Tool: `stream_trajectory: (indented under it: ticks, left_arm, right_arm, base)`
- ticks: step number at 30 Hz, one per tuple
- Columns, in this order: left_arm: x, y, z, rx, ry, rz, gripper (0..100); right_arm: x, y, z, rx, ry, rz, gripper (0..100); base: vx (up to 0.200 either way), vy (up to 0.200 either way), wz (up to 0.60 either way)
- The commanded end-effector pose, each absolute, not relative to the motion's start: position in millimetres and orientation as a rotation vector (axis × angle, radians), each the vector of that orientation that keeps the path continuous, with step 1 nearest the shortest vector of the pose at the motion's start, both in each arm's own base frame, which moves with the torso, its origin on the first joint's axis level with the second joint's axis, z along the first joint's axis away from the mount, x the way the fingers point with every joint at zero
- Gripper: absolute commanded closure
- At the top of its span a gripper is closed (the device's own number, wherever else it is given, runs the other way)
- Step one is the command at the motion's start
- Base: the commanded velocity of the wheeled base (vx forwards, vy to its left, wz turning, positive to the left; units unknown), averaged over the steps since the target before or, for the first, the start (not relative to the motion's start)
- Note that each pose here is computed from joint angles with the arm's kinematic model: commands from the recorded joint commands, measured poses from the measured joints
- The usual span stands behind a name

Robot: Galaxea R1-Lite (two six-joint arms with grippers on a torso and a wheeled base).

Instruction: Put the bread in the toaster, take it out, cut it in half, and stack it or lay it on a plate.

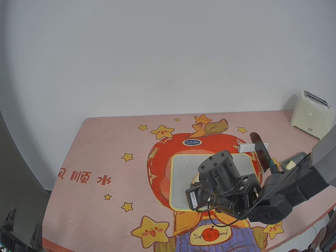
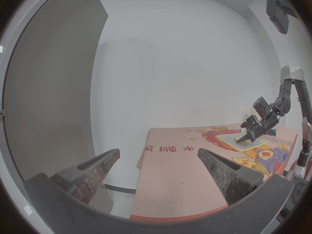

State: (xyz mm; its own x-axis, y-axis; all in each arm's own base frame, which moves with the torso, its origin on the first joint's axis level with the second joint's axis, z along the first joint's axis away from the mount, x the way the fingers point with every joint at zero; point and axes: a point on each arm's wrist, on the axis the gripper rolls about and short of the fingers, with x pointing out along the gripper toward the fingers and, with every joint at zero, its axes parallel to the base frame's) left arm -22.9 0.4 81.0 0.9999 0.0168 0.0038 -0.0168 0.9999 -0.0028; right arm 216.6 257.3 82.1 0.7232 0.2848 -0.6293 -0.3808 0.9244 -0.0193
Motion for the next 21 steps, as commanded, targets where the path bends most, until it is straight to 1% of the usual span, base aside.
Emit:
stream_trajectory:
  ticks: [1,6,11,18,21]
  left_arm:
    - [-22.3,0.4,75.9,-0.003,0.003,0.017,0]
    - [-22.3,0.4,75.9,-0.003,0.003,0.017,0]
    - [-22.3,0.4,75.9,-0.002,0.003,0.017,0]
    - [-22.3,0.4,75.9,-0.003,0.003,0.017,0]
    - [-22.3,0.4,75.9,-0.003,0.003,0.015,0]
  right_arm:
    - [214.0,254.3,95.8,-0.124,0.634,0.377,100]
    - [210.9,248.7,116.3,-0.087,0.586,0.387,100]
    - [212.3,241.8,120.8,-0.073,0.578,0.374,100]
    - [207.1,225.3,149.4,-0.023,0.516,0.369,100]
    - [204.6,214.2,152.3,-0.024,0.511,0.355,100]
  base:
    - [0.0,0.0,0.0]
    - [0.0,0.0,0.0]
    - [0.0,0.0,0.0]
    - [0.0,0.0,0.0]
    - [0.0,0.0,0.0]
